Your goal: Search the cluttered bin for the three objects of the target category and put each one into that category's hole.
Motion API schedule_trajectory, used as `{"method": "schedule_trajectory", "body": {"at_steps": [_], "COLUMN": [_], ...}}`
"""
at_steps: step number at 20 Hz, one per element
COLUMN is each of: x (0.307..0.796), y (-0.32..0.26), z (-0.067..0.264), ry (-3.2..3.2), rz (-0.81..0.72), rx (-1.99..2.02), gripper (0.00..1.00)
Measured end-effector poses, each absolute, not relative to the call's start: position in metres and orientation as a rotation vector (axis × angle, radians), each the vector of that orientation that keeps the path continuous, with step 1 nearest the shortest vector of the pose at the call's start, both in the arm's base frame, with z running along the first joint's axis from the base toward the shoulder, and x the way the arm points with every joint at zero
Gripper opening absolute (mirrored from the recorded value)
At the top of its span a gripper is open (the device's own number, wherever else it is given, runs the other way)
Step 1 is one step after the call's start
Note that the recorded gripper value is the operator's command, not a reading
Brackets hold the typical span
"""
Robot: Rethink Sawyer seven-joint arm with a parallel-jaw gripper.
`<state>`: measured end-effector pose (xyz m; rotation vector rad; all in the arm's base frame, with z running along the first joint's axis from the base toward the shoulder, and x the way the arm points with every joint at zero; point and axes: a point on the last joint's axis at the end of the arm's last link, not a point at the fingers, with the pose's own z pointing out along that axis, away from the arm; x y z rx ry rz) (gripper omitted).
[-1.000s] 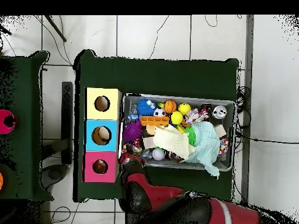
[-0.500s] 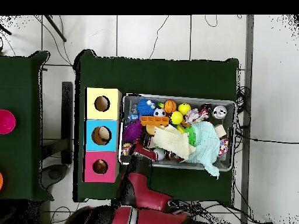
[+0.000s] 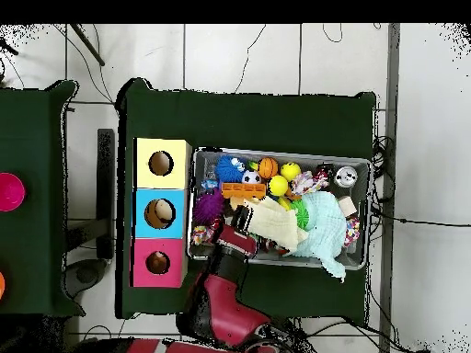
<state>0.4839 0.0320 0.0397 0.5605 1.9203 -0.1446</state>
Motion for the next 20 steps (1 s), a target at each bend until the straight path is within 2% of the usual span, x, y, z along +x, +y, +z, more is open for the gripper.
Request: {"method": "schedule_trajectory", "body": {"at_steps": [3,4,9,13,20], "x": [0.478,0.477,0.477,0.508,0.54], "y": [0.023,0.014,-0.012,-0.031,-0.027], "z": [0.027,0.009,-0.032,-0.029,-0.032], "ry": [2.05,2.193,2.485,2.494,2.449], "rz": [-0.057,0.035,0.152,0.164,0.177], "rx": [0.58,0.62,0.769,0.809,0.77], "gripper": [0.0,0.0,0.0,0.0,0.0]}}
